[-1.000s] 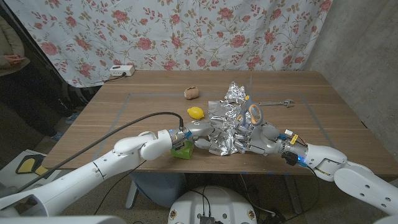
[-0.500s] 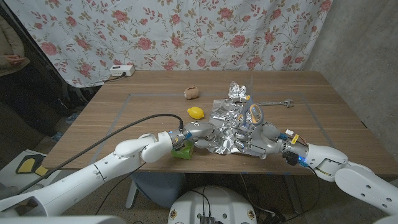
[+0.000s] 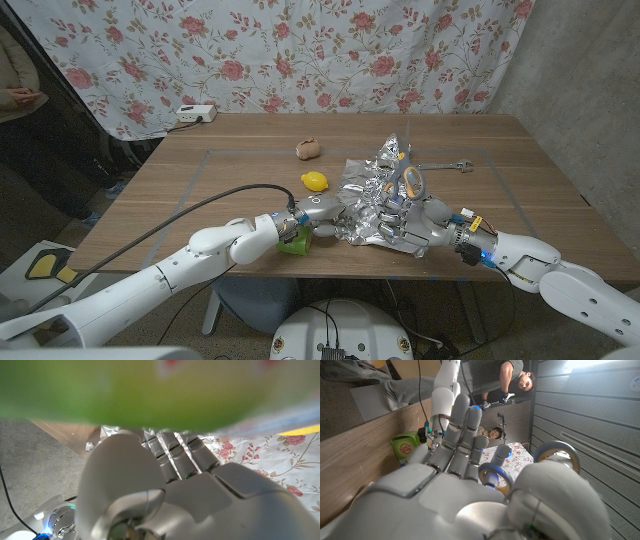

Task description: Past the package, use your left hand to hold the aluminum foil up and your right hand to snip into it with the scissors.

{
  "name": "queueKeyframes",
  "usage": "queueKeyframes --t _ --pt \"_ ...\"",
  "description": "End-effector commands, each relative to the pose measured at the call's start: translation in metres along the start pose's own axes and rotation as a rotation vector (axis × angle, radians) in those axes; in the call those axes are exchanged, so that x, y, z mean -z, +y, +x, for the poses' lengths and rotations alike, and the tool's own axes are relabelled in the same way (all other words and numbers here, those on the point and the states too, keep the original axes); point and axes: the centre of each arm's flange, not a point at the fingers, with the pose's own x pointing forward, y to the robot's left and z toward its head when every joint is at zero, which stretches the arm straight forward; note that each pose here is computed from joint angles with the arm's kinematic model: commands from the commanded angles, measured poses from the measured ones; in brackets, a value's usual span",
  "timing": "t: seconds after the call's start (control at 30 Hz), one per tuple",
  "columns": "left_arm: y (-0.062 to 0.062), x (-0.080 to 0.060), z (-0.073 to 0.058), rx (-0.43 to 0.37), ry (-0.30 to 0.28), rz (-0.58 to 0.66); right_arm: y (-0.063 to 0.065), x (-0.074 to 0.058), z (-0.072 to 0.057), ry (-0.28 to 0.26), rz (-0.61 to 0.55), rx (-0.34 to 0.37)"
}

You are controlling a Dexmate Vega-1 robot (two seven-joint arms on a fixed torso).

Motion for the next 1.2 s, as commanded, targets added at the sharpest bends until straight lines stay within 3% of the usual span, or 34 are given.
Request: queueKeyframes --t 0.03,0.23,0.57,0.8,1.2 --pt "0.004 0.002 -0.002 -0.165 -0.024 -0.003 -0.006 -0.002 -0.001 -0.012 0.001 0.013" --pt "0.007 0.007 -0.003 -0.208 -0.016 -0.034 -0.007 -0.004 -0.001 -0.011 -0.002 0.014" --pt "0.024 0.009 -0.007 -0.241 -0.009 -0.044 -0.008 -0.004 0.002 -0.003 0.001 0.013" --pt "0.033 0.013 -0.007 -0.246 -0.004 -0.077 -0.007 0.002 0.002 0.01 0.013 0.01" --pt "0.043 0.008 -0.008 -0.231 -0.01 -0.12 -0.008 0.001 0.003 0.008 0.011 0.006"
